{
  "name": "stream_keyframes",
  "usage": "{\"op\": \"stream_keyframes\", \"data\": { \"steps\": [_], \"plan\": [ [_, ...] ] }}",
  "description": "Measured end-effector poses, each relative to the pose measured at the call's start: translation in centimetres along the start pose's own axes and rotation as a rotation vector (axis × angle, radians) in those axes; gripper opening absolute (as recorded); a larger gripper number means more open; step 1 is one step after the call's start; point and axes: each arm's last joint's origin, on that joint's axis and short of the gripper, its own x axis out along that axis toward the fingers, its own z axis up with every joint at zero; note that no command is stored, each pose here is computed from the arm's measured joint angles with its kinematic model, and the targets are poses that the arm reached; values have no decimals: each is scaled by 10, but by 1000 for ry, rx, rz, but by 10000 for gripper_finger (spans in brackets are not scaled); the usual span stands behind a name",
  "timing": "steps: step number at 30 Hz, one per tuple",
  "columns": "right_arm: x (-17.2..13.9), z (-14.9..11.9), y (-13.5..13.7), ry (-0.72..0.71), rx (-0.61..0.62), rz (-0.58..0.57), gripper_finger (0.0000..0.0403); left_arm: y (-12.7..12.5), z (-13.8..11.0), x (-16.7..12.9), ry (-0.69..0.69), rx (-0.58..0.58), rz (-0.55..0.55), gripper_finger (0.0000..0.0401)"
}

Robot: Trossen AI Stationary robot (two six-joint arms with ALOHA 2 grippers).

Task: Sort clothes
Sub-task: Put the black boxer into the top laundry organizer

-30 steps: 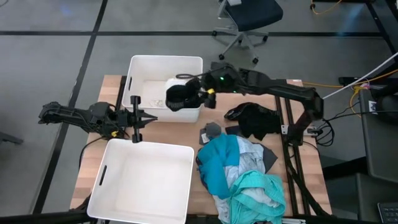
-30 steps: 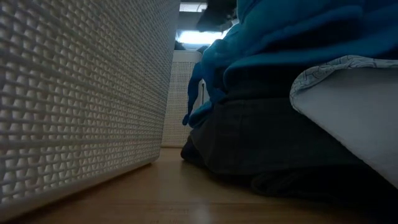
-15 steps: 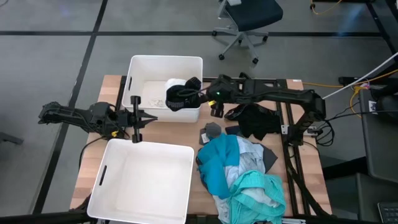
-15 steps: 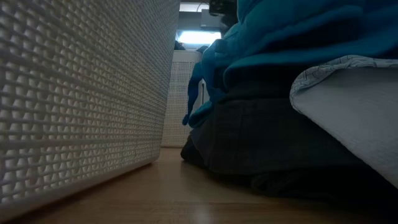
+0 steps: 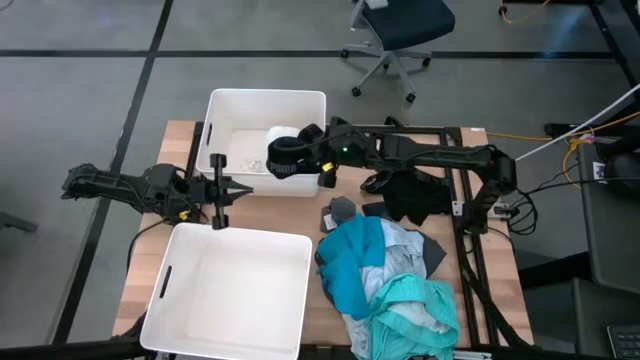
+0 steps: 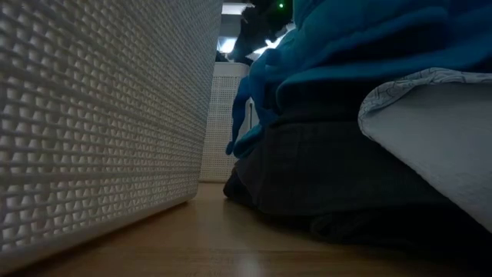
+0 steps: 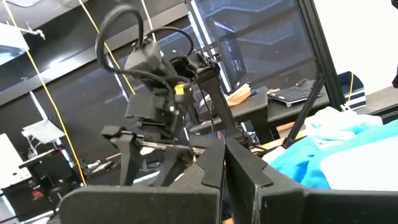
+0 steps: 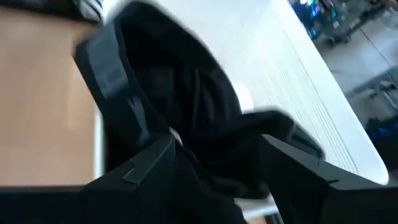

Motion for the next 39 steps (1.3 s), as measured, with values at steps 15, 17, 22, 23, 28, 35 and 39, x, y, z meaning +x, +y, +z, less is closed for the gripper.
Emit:
{"op": "stream_keyframes", "data": {
  "steps": [15,17,22,23,28,35,39],
  "plan": [
    [46,-6,0,-100,17,58,234,0,1,0,-5,23,3,5],
    [53,-10,-5,-86,9,35,234,0,0,0,-3,22,2,5],
    [60,-17,-22,-55,66,-36,234,0,0,0,-3,24,2,5],
    [58,-16,-25,-56,85,-42,234,0,0,0,-3,24,2,5],
    [33,13,-29,-145,89,-54,234,0,0,0,-4,24,2,5],
    [-16,48,-9,-206,83,153,234,0,0,0,-3,22,2,5],
    [-15,46,11,-208,86,386,234,0,0,0,-3,25,2,5]
  ]
}}
